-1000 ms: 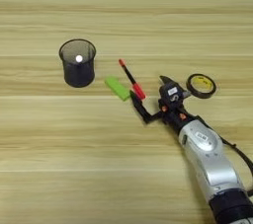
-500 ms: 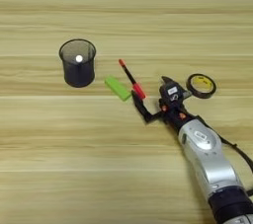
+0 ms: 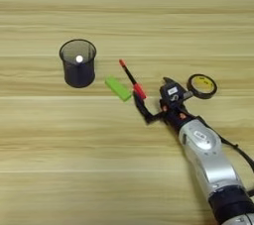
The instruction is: Move the objects on the table
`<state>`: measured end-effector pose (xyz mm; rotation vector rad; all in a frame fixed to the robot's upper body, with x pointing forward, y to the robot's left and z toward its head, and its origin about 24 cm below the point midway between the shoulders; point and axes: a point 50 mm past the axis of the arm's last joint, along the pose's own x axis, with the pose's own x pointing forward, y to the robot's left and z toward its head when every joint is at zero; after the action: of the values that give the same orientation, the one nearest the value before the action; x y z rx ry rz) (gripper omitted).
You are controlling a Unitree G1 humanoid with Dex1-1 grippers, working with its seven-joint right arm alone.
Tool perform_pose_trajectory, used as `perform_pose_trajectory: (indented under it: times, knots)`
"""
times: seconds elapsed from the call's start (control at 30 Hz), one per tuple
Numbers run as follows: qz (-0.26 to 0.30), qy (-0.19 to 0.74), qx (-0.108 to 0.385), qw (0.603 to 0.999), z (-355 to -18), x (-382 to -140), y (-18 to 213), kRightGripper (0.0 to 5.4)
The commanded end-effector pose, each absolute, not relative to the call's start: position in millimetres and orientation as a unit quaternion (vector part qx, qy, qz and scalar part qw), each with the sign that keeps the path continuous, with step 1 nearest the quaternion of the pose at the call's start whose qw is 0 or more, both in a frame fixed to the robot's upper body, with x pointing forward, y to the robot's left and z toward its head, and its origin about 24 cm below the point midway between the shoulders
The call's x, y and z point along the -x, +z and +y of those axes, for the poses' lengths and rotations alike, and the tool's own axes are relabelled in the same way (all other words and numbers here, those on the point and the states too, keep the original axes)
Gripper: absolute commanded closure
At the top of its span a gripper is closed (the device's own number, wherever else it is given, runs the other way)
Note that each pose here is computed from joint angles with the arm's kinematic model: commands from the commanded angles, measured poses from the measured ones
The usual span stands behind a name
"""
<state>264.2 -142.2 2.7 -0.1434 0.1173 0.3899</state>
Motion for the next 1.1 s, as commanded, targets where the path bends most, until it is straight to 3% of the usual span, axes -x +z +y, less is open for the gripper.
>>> perform_pose_trajectory:
  times: [0.03, 0.6, 1.1]
  knots:
    - [0.012, 0.195, 0.085, 0.977, -138.7, -279.8, 26.4, 0.02]
    - [0.088, 0.193, 0.060, 0.975, -140.2, -289.1, 10.3, 0.02]
    - [0.110, 0.190, 0.050, 0.974, -142.8, -291.9, 3.4, 0.02]
